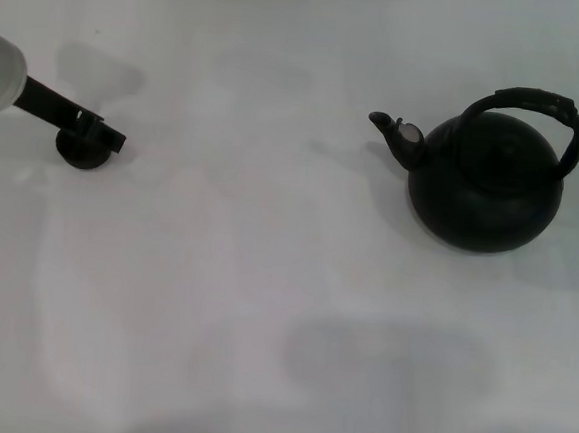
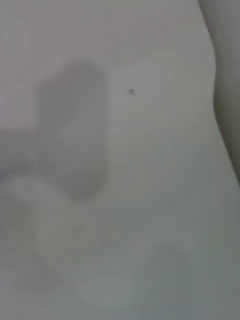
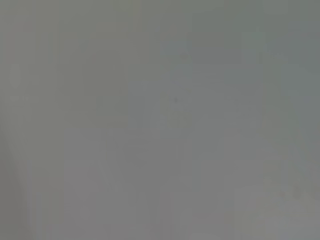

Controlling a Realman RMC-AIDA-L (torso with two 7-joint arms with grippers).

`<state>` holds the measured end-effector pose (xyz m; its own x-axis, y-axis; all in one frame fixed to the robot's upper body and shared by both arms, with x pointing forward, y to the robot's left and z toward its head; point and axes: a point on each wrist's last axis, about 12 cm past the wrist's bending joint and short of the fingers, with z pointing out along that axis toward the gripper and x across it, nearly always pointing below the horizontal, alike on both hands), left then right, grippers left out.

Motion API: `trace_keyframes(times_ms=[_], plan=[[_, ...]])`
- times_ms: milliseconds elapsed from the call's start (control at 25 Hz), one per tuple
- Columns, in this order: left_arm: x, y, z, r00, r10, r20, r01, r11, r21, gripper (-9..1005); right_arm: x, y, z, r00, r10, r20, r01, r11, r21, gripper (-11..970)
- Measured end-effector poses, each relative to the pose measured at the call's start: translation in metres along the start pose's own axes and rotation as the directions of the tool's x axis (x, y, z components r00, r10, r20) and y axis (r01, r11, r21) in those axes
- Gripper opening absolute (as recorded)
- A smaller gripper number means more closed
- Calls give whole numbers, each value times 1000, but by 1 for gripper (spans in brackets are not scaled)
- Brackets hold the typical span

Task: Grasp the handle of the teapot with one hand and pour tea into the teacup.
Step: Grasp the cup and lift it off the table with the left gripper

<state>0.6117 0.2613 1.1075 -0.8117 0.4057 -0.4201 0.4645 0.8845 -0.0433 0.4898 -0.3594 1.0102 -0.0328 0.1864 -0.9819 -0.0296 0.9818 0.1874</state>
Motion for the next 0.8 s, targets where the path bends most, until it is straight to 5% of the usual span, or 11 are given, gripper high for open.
trace_keyframes(times_ms=[800], plan=[[-11,-5,-9,998,26,55,-26,1000,-5,702,-1,0,1,1000,-2,4,2,1000,-1,841]])
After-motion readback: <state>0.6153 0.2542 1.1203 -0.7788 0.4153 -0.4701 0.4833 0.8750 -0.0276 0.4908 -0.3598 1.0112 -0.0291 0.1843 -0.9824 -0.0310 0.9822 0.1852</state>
